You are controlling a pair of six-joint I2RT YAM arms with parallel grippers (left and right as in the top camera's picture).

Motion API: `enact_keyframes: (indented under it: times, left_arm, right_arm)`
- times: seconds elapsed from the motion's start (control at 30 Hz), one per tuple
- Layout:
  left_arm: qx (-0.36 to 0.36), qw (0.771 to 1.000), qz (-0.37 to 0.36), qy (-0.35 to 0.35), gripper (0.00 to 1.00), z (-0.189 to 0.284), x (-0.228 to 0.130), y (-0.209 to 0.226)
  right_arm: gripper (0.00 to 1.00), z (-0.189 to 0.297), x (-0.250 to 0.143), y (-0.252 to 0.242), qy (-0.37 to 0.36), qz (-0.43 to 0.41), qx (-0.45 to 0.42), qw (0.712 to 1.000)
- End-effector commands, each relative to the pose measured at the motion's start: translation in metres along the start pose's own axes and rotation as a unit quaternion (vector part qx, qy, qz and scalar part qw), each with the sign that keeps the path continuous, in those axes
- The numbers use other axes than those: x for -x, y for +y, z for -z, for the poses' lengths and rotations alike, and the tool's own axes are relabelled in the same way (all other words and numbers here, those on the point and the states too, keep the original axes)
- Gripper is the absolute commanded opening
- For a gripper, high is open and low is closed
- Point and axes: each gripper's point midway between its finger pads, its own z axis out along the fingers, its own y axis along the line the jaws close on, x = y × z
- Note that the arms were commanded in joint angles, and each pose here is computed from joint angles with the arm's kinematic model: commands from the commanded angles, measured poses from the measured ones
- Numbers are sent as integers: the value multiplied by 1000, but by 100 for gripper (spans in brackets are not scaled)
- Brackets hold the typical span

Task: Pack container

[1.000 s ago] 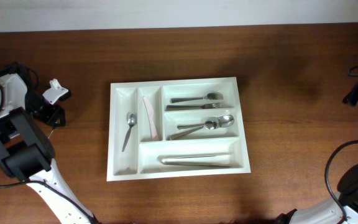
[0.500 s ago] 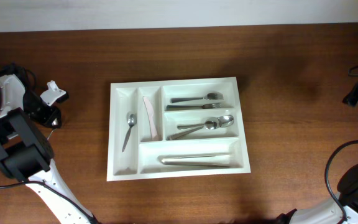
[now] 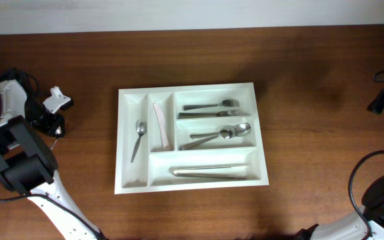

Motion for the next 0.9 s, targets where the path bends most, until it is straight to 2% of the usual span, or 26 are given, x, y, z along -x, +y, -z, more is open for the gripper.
enact_keyframes:
  times: [0.0, 0.13, 0.4, 0.5, 0.87]
  left_arm:
    - [-7, 1000, -1, -10, 36, 0, 2, 0]
    - [-6, 1000, -1, -10, 27, 0, 2, 1]
    - [-11, 1000, -1, -20, 24, 0, 6, -1]
    - [-12, 1000, -1, -20, 16, 0, 6, -1]
    - [-12, 1000, -1, -20, 16, 0, 6, -1]
  right_arm:
    - [99, 7, 0, 4, -9, 0, 5, 1000]
    - [99, 7, 0, 4, -9, 0, 5, 1000]
    - [99, 7, 0, 4, -9, 0, 5, 1000]
    - [99, 7, 0, 4, -9, 0, 5, 1000]
    - [99, 7, 0, 4, -9, 0, 5, 1000]
